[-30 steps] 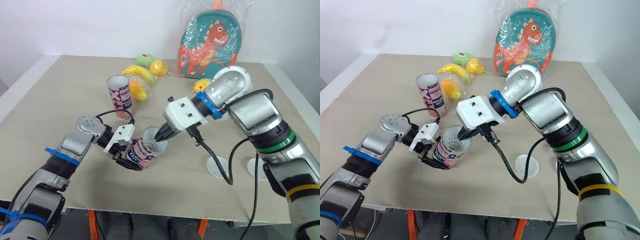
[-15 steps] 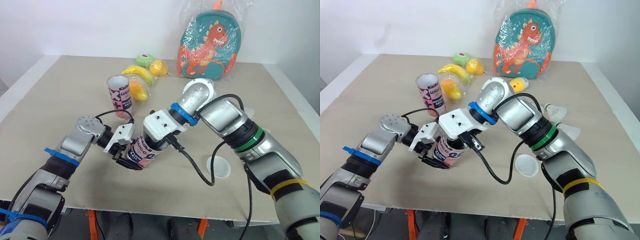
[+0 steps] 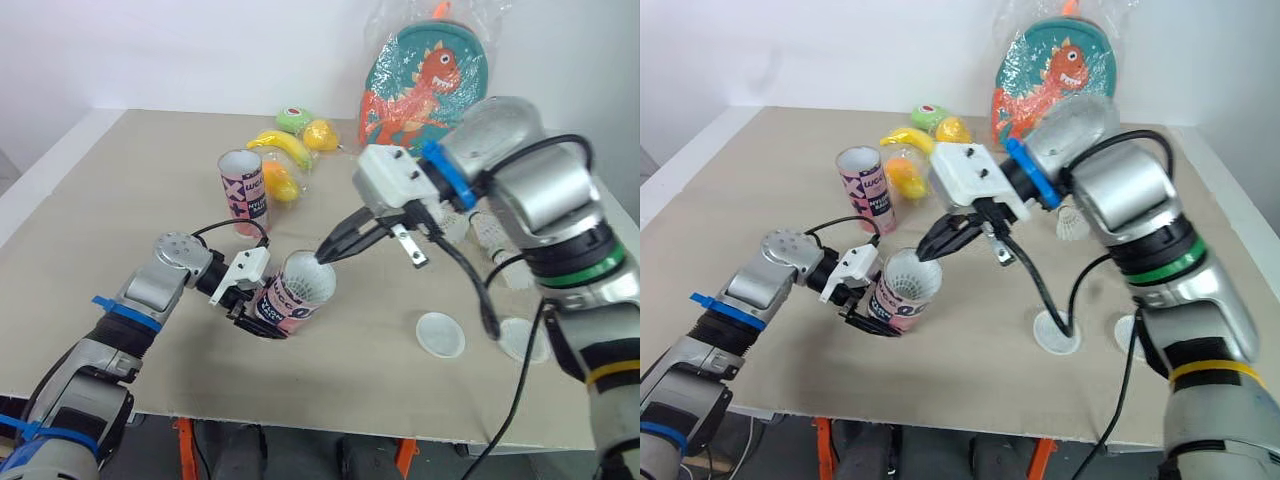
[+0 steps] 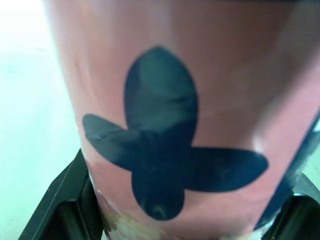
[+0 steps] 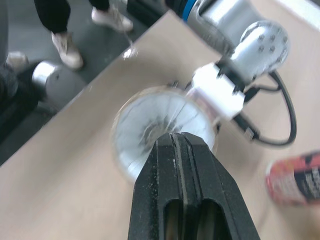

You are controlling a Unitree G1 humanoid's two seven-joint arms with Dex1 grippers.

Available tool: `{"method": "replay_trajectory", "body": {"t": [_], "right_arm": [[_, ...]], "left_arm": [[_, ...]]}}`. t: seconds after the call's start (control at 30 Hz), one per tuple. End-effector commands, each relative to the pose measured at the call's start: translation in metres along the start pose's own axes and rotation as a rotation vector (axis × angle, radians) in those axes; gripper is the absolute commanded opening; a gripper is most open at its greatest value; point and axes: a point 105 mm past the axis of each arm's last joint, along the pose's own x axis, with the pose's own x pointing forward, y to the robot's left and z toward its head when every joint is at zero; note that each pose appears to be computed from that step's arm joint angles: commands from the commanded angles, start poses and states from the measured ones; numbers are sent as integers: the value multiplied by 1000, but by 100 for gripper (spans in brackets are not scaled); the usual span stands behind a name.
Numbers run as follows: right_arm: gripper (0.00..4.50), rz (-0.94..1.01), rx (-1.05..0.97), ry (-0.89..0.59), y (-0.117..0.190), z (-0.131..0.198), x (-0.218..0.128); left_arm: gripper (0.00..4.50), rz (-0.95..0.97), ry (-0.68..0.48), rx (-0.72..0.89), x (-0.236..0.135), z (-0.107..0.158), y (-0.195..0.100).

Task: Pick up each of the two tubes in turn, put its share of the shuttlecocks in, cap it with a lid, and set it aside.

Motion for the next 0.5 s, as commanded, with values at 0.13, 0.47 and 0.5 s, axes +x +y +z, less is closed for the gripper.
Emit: {"method": "replay_trajectory", "body": {"t": [0.13, 0.47, 0.5], "right_arm": [[2, -190, 7, 35, 18, -4, -47], [277, -348, 470, 149, 91, -95, -54], [304, -336, 506, 177, 100, -106, -51]], "left_arm": [[340, 71, -103, 73, 2, 22, 10], [340, 99, -432, 43, 32, 67, 12], [340, 96, -450, 11, 38, 64, 13]]}}
